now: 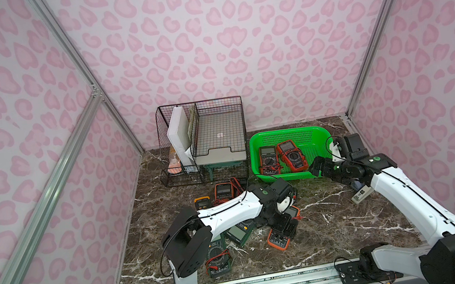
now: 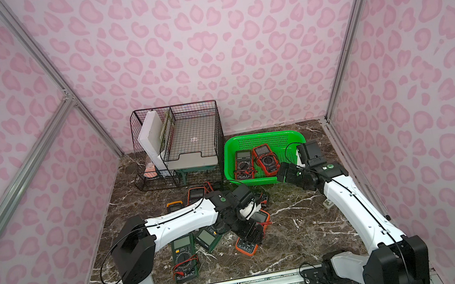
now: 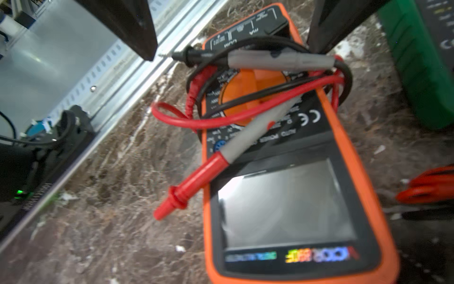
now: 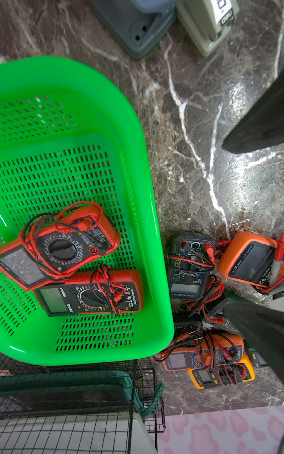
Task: Put the multimeter into the basket
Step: Pick up the multimeter from the center of the board.
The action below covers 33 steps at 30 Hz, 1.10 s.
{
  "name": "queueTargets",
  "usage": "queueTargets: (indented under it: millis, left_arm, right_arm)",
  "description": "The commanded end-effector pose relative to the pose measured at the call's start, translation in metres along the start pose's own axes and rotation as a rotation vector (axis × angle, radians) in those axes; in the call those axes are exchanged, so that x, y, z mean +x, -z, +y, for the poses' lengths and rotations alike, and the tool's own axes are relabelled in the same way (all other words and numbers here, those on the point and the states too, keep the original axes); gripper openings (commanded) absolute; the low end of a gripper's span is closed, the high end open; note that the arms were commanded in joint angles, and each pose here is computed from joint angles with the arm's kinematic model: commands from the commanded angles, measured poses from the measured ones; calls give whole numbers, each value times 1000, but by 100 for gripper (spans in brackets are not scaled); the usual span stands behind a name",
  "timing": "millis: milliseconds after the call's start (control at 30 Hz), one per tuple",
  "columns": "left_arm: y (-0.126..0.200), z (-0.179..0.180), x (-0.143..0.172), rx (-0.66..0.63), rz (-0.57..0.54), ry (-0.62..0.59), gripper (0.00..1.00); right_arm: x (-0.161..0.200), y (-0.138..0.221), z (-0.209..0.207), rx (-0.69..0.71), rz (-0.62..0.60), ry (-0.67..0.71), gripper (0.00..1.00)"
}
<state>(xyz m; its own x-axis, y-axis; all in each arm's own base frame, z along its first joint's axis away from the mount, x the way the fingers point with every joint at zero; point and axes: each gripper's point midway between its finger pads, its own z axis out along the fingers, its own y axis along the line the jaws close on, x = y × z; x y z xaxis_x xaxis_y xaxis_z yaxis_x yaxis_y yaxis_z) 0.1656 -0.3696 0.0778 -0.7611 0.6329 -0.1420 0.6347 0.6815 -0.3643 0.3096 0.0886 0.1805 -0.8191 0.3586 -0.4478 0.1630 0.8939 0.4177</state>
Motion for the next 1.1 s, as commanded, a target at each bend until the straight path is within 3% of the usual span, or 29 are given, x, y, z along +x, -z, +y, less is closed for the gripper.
queueTargets:
  millis: [0, 267, 567, 800, 1067]
  left_arm:
    - [7, -15, 0, 43, 10, -9, 98]
    - [66, 2, 1, -117, -120, 7, 98]
    - [130, 45, 32, -319, -201, 184, 99]
    - [158, 82, 62, -365, -250, 336, 99]
    - [170, 94, 78, -381, -284, 374, 99]
  right_arm:
    - [4, 4, -9, 42, 8, -16, 99]
    - [30, 15, -4, 65, 30, -46, 99]
    - [112, 14, 40, 77, 102, -100, 99]
    - [169, -3, 73, 142, 148, -45, 99]
    - [210, -23, 94, 241, 173, 10, 99]
